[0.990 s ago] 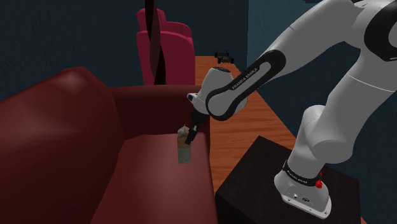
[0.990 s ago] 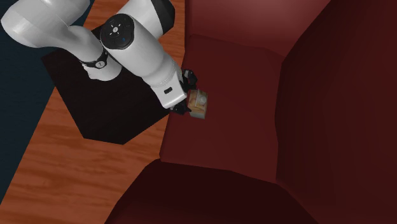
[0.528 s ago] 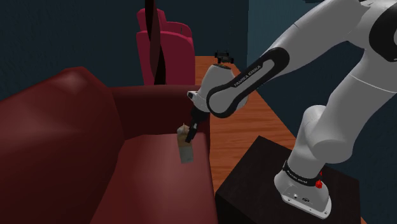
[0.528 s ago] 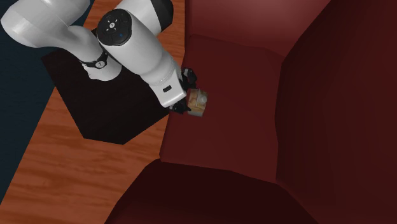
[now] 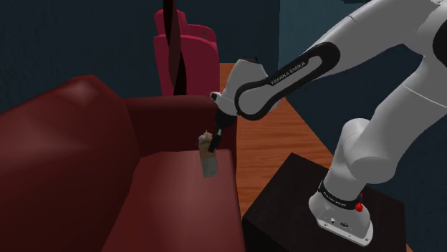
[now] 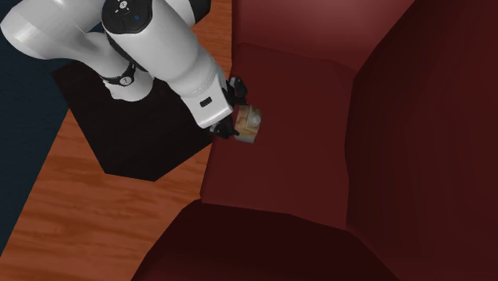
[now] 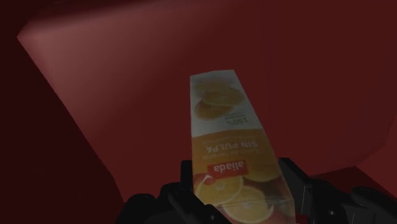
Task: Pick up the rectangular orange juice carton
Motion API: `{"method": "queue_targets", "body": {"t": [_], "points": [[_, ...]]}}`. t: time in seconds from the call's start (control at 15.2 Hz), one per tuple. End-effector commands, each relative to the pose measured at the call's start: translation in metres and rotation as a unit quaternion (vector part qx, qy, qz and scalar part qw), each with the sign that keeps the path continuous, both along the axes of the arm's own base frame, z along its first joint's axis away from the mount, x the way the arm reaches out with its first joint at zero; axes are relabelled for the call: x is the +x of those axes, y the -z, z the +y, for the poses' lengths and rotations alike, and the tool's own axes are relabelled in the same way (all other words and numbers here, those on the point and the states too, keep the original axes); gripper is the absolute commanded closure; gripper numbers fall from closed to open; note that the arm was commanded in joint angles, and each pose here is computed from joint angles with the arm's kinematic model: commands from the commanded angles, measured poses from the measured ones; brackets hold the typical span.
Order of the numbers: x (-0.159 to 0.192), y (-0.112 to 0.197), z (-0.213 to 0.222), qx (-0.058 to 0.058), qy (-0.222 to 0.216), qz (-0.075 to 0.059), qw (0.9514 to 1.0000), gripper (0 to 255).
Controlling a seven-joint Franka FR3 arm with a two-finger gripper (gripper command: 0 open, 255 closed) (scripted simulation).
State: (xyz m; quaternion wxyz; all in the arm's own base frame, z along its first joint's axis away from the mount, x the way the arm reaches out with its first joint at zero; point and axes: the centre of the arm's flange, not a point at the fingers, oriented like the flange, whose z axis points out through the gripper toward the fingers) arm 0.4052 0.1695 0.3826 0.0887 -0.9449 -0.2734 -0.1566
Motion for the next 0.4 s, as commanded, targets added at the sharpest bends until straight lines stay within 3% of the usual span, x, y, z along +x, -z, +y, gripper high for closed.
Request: {"method": "queue_targets", "body": {"t": [0.0, 0.33], "points": [[-0.001, -0.011, 0.000, 0.000, 0.000, 0.000, 1.0000, 255], [-0.001, -0.027, 0.000, 0.000, 0.000, 0.000, 1.0000, 255]]}}
